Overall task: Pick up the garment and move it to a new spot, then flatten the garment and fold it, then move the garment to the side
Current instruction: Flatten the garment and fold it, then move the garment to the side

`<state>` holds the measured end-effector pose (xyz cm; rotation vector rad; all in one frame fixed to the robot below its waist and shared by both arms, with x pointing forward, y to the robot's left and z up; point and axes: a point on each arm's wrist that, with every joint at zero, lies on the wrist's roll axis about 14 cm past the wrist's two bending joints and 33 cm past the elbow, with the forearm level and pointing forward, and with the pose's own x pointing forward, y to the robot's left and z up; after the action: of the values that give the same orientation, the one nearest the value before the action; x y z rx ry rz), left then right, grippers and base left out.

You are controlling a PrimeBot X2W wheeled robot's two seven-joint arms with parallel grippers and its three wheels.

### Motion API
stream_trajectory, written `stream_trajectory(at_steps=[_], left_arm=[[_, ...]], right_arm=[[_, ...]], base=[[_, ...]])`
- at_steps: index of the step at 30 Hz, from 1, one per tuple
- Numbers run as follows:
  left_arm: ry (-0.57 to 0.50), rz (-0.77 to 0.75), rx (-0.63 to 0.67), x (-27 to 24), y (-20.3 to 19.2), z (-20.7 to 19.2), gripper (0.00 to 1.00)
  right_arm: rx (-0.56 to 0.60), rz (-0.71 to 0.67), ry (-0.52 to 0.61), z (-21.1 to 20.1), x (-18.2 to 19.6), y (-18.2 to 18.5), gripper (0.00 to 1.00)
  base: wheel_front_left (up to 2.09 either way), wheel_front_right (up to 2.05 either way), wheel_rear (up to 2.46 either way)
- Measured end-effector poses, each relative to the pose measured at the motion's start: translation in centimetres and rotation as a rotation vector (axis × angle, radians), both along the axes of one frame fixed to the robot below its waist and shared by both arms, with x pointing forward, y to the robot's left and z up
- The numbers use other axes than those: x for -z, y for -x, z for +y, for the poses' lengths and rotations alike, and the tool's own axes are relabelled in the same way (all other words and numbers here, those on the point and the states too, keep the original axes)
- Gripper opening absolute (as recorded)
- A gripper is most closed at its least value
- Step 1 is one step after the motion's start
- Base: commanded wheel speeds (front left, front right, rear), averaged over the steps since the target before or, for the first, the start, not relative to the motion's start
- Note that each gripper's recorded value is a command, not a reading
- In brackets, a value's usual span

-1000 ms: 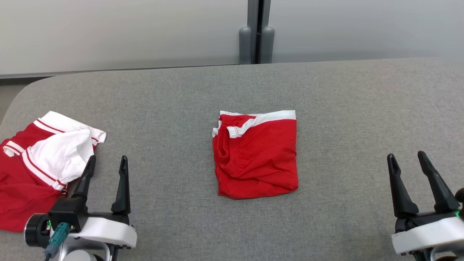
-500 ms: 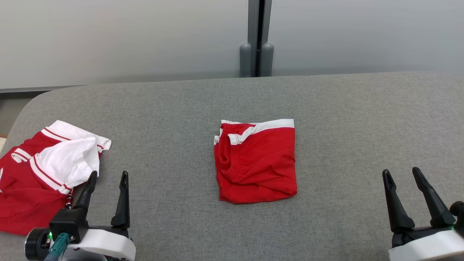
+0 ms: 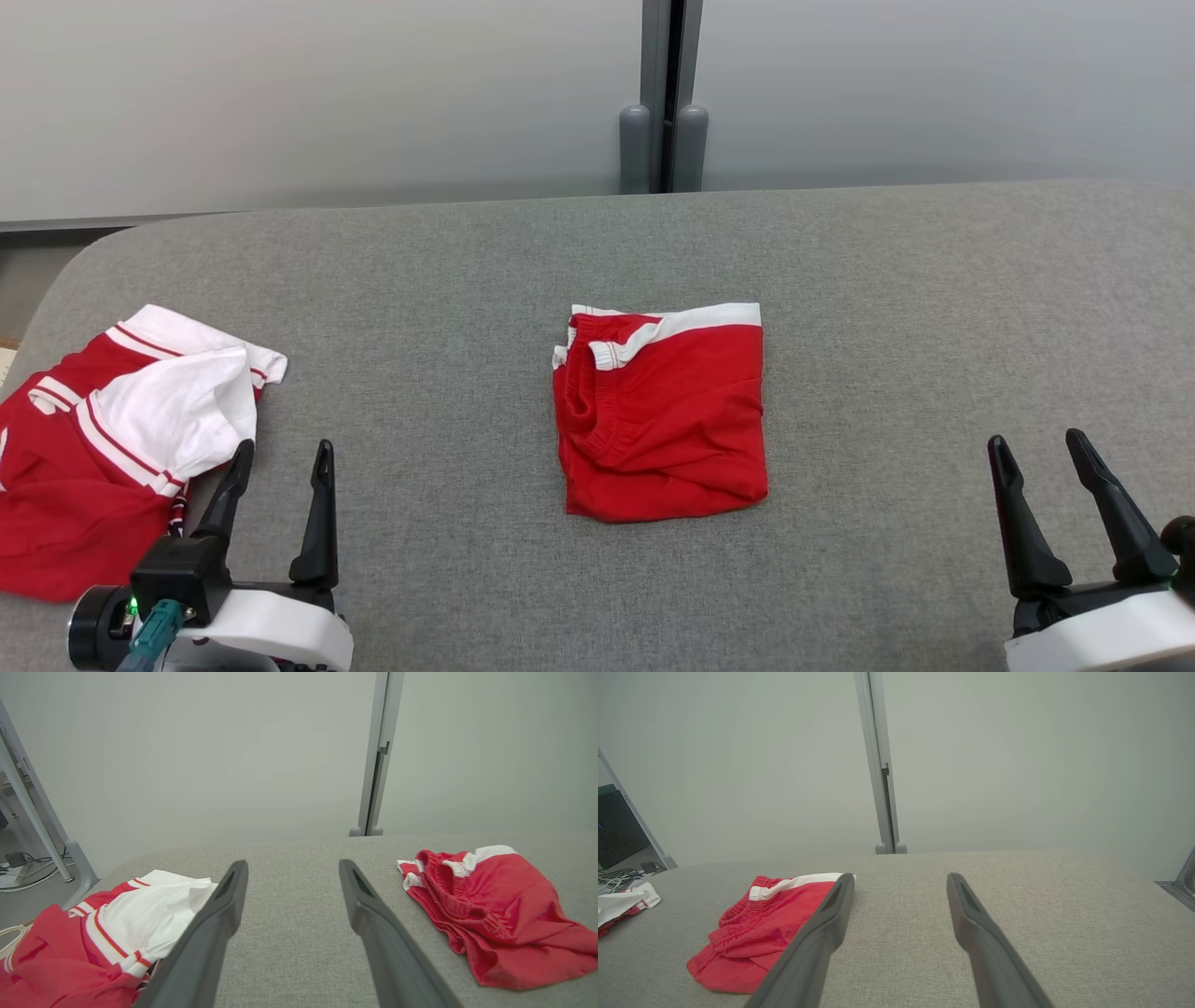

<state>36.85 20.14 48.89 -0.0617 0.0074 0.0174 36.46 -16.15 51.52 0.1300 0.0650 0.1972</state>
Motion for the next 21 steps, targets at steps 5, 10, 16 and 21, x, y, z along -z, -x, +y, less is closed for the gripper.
stream_trajectory(at_steps=[5,10,16,21], left_arm=[[-0.001,0.005,-0.002,0.2,0.1,0.1,1.00],[0.007,-0.019,-0.012,-0.4,-0.6,0.1,1.00],[0.026,-0.058,-0.040,-1.4,-2.4,0.4,1.00],[0.039,-0.073,-0.069,-1.6,-3.7,0.8,1.00]], right_arm=[[-0.003,0.007,0.011,0.0,0.1,-0.2,1.00],[-0.028,0.021,0.021,0.4,0.6,-1.0,1.00],[-0.104,0.082,0.028,2.4,2.6,-3.8,1.00],[-0.184,0.165,0.006,5.1,5.9,-6.9,1.00]], base=[[0.00,0.00,0.00],[0.00,0.00,0.00],[0.00,0.00,0.00],[0.00,0.00,0.00]])
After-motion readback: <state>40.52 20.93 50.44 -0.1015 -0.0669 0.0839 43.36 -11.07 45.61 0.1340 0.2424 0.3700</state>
